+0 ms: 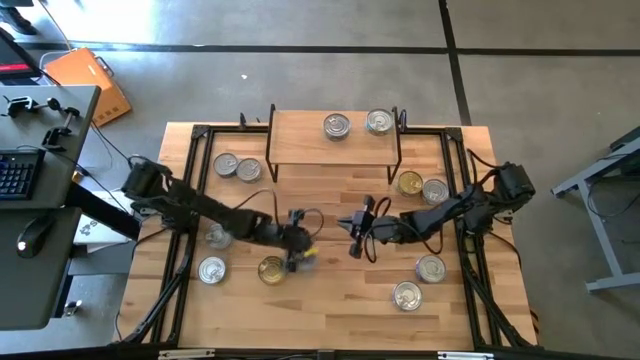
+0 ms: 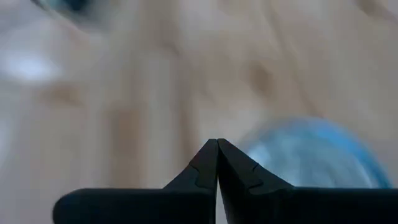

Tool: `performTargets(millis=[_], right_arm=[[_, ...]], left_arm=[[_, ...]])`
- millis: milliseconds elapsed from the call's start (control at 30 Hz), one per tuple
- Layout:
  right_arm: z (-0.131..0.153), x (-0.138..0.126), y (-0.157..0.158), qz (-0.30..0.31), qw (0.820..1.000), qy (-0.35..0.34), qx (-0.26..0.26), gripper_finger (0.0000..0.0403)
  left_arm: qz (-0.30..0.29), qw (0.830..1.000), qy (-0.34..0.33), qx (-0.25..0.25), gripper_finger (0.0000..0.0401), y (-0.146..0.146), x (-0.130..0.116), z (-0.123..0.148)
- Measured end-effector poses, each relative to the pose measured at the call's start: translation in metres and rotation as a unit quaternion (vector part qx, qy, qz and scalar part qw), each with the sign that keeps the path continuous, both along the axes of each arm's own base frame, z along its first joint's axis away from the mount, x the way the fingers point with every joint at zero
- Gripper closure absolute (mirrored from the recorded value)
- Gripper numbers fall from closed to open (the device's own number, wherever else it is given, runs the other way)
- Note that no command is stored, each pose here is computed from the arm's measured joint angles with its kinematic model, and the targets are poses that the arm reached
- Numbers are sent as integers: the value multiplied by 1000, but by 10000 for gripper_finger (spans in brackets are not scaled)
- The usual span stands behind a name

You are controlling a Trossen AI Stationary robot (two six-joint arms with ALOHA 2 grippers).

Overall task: Stack canned seafood by type on shelf
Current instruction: Put the blue tuna can on the shelf

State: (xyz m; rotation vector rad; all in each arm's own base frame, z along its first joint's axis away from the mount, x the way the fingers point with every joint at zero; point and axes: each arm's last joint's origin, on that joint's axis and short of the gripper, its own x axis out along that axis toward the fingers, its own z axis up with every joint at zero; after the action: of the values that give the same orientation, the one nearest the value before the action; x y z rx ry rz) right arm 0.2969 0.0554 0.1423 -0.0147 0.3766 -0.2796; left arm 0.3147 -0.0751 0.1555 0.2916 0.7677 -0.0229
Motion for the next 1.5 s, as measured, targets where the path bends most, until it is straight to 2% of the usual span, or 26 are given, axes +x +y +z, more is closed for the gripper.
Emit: performTargets(millis=[67, 133, 267, 367, 467, 600, 667, 767, 867, 933, 1000, 1100, 1233, 1300, 1400, 1500], right_arm=[[-1, 0, 0, -3, 1000, 3, 6, 377], [-2, -1, 0, -7, 1000, 5, 17, 377], [-6, -1, 1, 5, 999, 17, 47, 377], [-11, -1, 1, 5, 998, 25, 56, 377], [-15, -1, 2, 0, 998, 27, 64, 377], [-18, 0, 2, -3, 997, 25, 71, 377], [-18, 1, 2, -3, 997, 21, 72, 377], [-17, 1, 2, 1, 998, 18, 65, 377], [-15, 2, 2, 5, 998, 11, 60, 377], [-15, 2, 2, 5, 998, 12, 60, 377], [-15, 2, 2, 5, 998, 11, 60, 377], [-15, 2, 2, 4, 998, 12, 60, 377], [-15, 2, 2, 3, 998, 11, 64, 377], [-15, 2, 2, 2, 998, 11, 64, 377], [-15, 2, 2, 3, 998, 11, 63, 377], [-15, 2, 2, 3, 998, 11, 63, 377]], left_arm=[[18, 999, -33, 34, 401, 3, 6, 18], [17, 998, -42, 44, 401, 0, 4, 32], [-4, 1000, -15, 7, 401, -12, -10, 41], [-4, 999, 16, -35, 401, -19, -18, 37], [4, 997, 57, -43, 401, -22, -27, 16], [35, 997, 73, -7, 401, -9, -25, -5], [27, 997, 70, 11, 401, 0, -18, -13], [0, 999, 29, 27, 401, 13, -1, -18], [3, 998, -15, 59, 401, 21, 10, -10], [25, 996, -42, 78, 401, 20, 14, 5], [23, 995, -55, 80, 401, 12, 13, 20], [7, 998, -20, 62, 401, 0, 1, 27], [-15, 997, 65, -30, 401, -8, -16, 19], [-18, 994, 96, -52, 401, -8, -22, 6], [-25, 995, 93, -26, 401, -1, -21, -10], [-19, 996, 64, 64, 401, 10, -13, -16]])
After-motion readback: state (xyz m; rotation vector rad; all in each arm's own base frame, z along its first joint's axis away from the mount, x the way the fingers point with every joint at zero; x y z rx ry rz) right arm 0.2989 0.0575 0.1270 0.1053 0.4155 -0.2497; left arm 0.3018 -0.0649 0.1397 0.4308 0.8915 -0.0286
